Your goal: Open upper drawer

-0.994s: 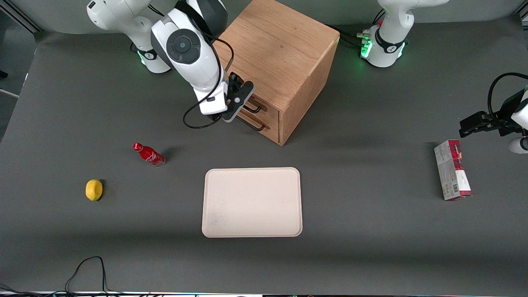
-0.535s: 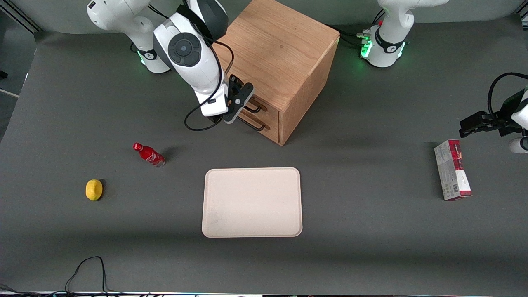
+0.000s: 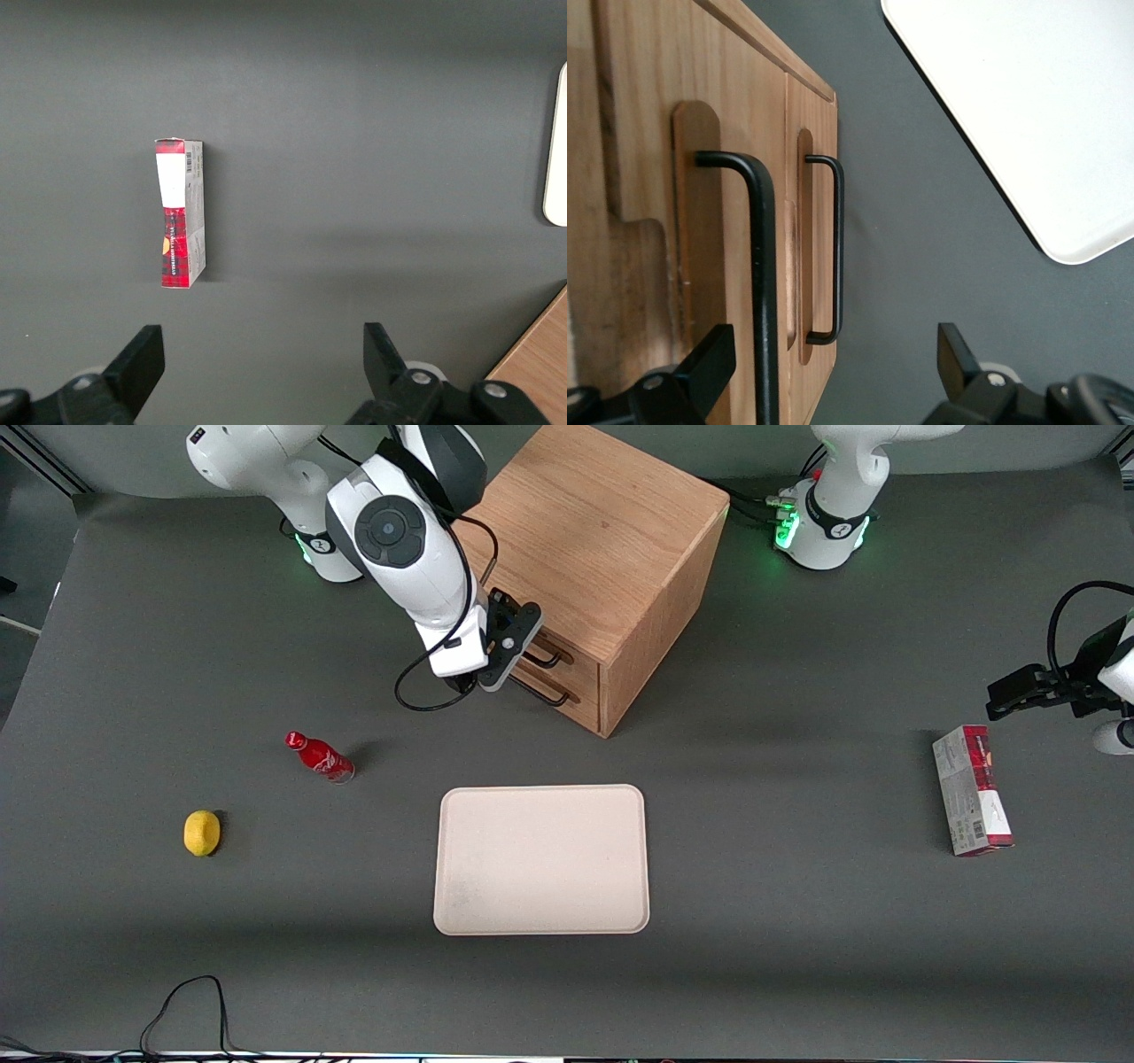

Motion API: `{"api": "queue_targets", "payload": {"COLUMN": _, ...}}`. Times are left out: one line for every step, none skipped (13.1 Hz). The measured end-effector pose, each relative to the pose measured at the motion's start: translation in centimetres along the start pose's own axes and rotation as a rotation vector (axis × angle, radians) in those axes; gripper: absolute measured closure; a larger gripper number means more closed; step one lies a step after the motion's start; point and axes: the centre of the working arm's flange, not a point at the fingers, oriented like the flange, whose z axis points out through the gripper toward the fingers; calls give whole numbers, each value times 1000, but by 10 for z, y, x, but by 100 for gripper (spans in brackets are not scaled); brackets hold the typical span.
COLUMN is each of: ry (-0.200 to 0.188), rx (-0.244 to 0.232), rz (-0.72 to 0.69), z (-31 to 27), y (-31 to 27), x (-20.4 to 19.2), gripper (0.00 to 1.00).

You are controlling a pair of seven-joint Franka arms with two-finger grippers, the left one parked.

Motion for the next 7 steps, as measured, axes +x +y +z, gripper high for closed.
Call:
{"api": "queue_targets", "payload": {"ry": 3, "rx": -2, "rz": -2, "z": 4, "y": 2, "x": -1, "gripper": 0}}
{"api": "queue_targets", "payload": {"ry": 5, "rx": -5, "rz": -1, "z": 12, "y": 3, "x": -3, "gripper": 0}}
{"api": "queue_targets", "payload": {"ry": 10, "rx": -8, "rz": 1, "z": 18, "y": 4, "x": -4, "gripper": 0}}
{"api": "queue_targets", "payload": {"ry": 8, "rx": -10, "rz": -2, "z": 24, "y": 2, "x": -5, "gripper": 0}}
{"api": "queue_targets", "payload": {"ry": 5, "rx": -10, "rz": -3, "z": 30, "y": 1, "x": -6, "gripper": 0}}
{"api": "queue_targets", "payload": {"ry": 5, "rx": -11, "rz": -4, "z": 33, "y": 1, "x": -7, "gripper": 0}}
{"api": "queue_targets", "payload": {"ry": 4, "rx": -12, "rz": -5, "z": 35, "y": 1, "x": -7, "gripper": 0}}
